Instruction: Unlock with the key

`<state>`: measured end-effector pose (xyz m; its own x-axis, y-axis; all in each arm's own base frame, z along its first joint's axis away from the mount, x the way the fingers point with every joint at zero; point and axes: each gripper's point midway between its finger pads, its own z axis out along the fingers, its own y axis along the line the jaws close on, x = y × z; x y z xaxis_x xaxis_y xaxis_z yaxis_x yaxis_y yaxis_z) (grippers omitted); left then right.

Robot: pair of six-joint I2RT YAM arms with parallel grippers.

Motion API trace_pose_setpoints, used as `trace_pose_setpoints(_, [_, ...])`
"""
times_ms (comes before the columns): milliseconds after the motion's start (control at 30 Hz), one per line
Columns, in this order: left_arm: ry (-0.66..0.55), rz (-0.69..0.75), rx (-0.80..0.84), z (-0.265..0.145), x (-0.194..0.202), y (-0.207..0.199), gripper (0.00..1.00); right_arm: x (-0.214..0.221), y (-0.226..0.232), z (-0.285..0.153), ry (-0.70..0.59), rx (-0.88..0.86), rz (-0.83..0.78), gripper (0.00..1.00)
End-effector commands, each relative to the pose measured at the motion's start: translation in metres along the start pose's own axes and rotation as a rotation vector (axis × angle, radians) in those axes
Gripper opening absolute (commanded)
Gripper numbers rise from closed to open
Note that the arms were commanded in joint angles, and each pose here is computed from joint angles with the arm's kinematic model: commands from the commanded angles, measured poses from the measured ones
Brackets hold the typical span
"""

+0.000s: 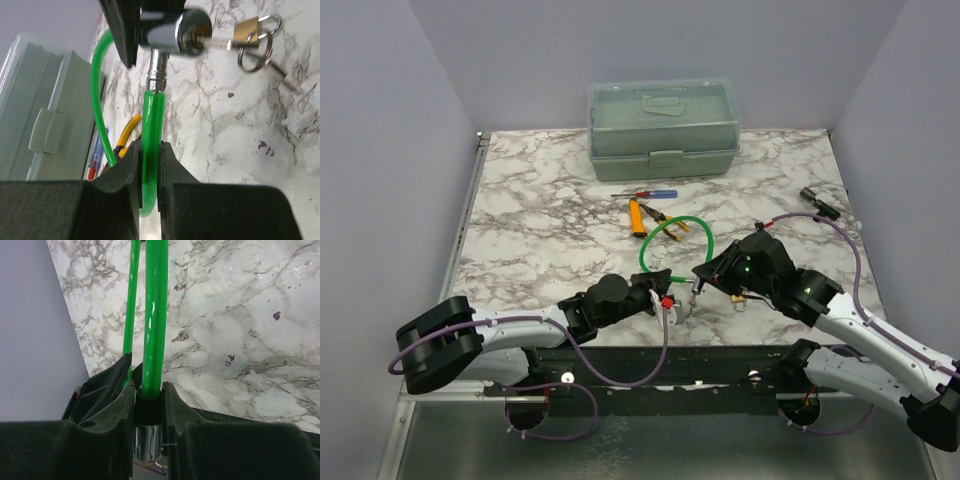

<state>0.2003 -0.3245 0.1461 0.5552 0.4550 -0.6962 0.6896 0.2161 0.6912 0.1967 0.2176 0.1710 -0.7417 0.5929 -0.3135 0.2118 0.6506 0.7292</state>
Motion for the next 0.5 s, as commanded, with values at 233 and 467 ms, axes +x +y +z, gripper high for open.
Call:
trace_pose_setpoints(233, [0.179,-0.071,-0.158,0.001,0.030,0.032,0.00,0.020,0.010,-0.010,0.115,-0.087,-0.104,0.00])
trace_pose_setpoints(467, [0.193,-0.059,-0.174,-0.006,0.031,0.036,0.00,0.009,0.004,-0.009,0.066,-0.033,-0.124,0.00])
